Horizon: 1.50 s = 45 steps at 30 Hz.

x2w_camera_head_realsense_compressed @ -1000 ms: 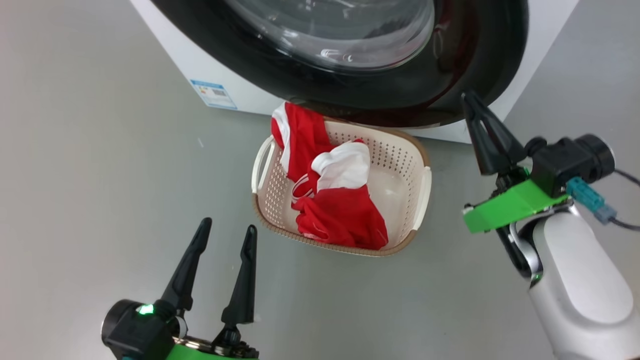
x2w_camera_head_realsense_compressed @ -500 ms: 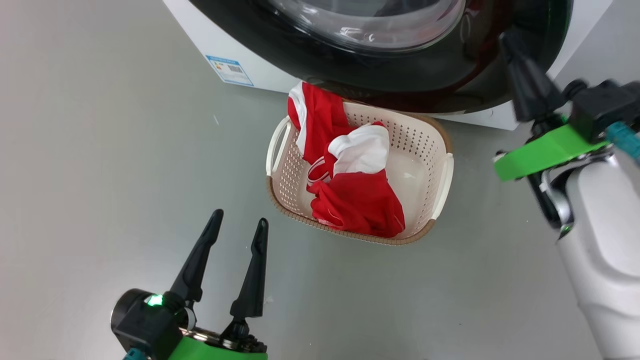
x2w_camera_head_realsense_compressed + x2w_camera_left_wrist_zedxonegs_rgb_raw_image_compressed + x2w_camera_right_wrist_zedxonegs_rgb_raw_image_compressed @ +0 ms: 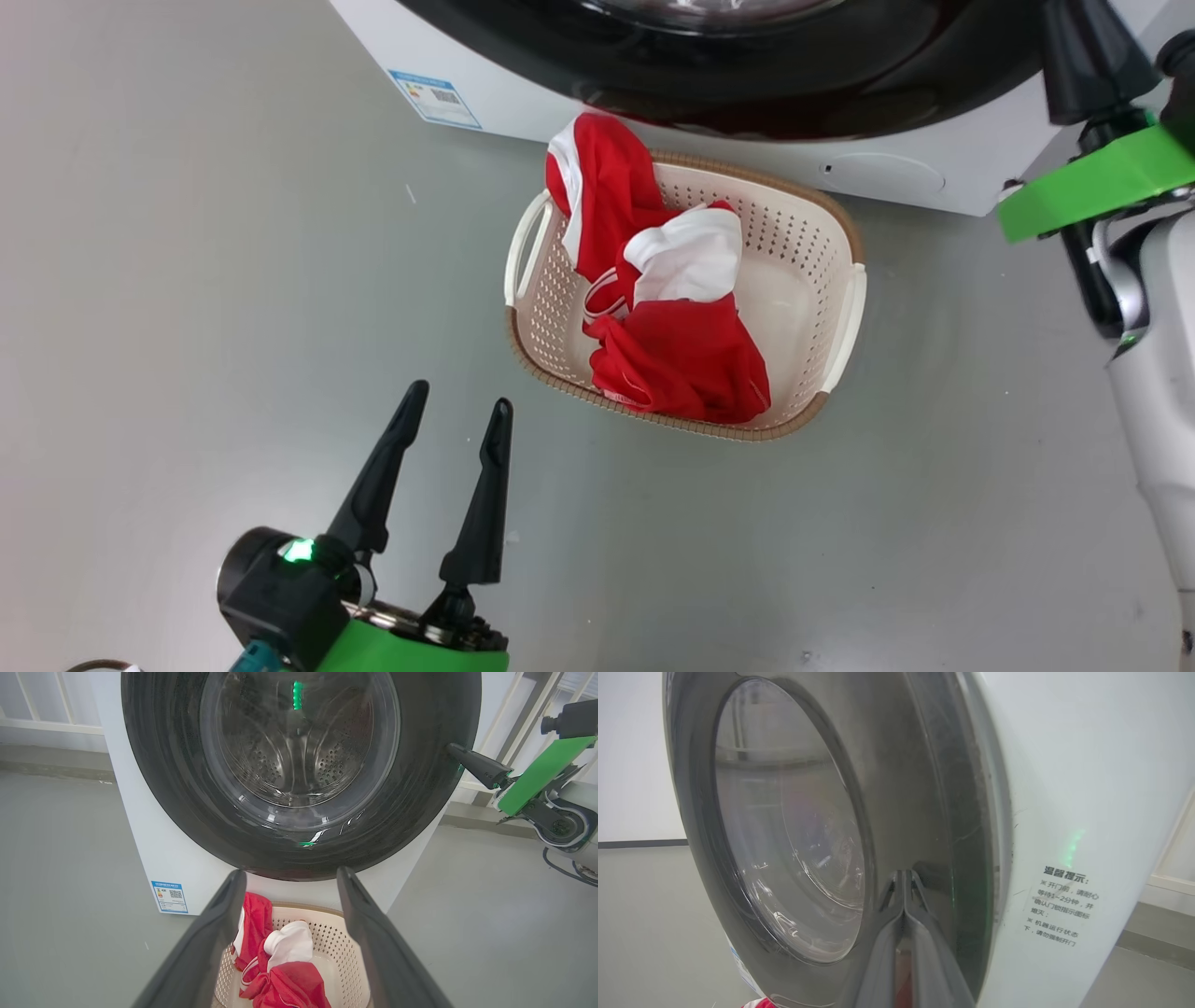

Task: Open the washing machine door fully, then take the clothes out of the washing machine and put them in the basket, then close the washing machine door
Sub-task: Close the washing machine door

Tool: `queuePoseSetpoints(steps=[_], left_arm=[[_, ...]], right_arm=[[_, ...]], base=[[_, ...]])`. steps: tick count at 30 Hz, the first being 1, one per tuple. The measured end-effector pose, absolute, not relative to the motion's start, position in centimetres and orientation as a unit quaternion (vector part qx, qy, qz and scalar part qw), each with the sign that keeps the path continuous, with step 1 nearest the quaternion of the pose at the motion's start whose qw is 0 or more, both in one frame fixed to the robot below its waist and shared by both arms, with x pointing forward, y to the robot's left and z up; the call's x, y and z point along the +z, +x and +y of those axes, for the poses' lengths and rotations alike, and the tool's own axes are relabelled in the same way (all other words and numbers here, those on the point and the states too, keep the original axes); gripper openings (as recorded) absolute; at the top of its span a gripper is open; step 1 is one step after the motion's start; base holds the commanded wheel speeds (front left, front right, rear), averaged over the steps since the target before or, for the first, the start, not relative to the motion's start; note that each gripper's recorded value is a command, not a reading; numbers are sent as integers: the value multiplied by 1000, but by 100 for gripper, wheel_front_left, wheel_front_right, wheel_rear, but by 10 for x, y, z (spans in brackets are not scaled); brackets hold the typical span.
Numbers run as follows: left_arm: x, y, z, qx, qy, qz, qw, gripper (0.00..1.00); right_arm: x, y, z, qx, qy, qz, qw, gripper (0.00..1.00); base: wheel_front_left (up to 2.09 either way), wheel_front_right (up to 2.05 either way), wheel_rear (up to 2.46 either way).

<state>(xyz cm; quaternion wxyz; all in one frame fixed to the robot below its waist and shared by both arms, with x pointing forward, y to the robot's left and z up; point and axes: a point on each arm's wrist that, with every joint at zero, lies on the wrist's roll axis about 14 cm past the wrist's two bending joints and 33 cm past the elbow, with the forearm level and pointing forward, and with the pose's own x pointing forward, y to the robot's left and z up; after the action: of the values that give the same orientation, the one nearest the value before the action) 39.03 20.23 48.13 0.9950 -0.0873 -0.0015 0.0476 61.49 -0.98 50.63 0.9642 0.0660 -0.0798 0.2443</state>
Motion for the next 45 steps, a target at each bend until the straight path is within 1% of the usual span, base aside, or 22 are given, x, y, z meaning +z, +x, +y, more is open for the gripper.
queuePoseSetpoints(steps=[16, 28, 35, 36, 38, 40, 41, 43, 44, 45], left_arm=[[477, 405, 202, 44, -93, -2, 995, 100], [475, 404, 200, 45, -96, 3, 994, 100], [480, 407, 199, 46, -102, -7, 994, 100], [481, 408, 199, 45, -104, -9, 993, 100], [483, 409, 198, 43, -109, -13, 993, 100], [486, 411, 196, 39, -113, -18, 993, 100], [487, 412, 194, 37, -114, -21, 993, 100], [490, 414, 191, 32, -119, -26, 992, 100], [492, 415, 191, 32, -124, -30, 991, 100], [493, 416, 191, 34, -125, -32, 991, 100]], right_arm=[[505, 644, -14, 233, 58, -87, 967, 0], [504, 643, -14, 232, 49, -84, 968, 0], [508, 639, -23, 225, 46, -83, 970, 0], [509, 638, -26, 223, 45, -83, 970, 18], [509, 634, -32, 218, 41, -83, 972, 36], [509, 627, -35, 216, 42, -84, 972, 48], [509, 622, -36, 215, 43, -83, 972, 57], [506, 613, -40, 212, 46, -80, 973, 88], [504, 608, -43, 210, 47, -78, 974, 100], [502, 603, -47, 206, 48, -75, 974, 100]], base=[[0, 0, 0], [0, 0, 0], [0, 0, 0], [0, 0, 0], [0, 0, 0], [0, 0, 0], [0, 0, 0], [0, 0, 0], [0, 0, 0], [0, 0, 0]])
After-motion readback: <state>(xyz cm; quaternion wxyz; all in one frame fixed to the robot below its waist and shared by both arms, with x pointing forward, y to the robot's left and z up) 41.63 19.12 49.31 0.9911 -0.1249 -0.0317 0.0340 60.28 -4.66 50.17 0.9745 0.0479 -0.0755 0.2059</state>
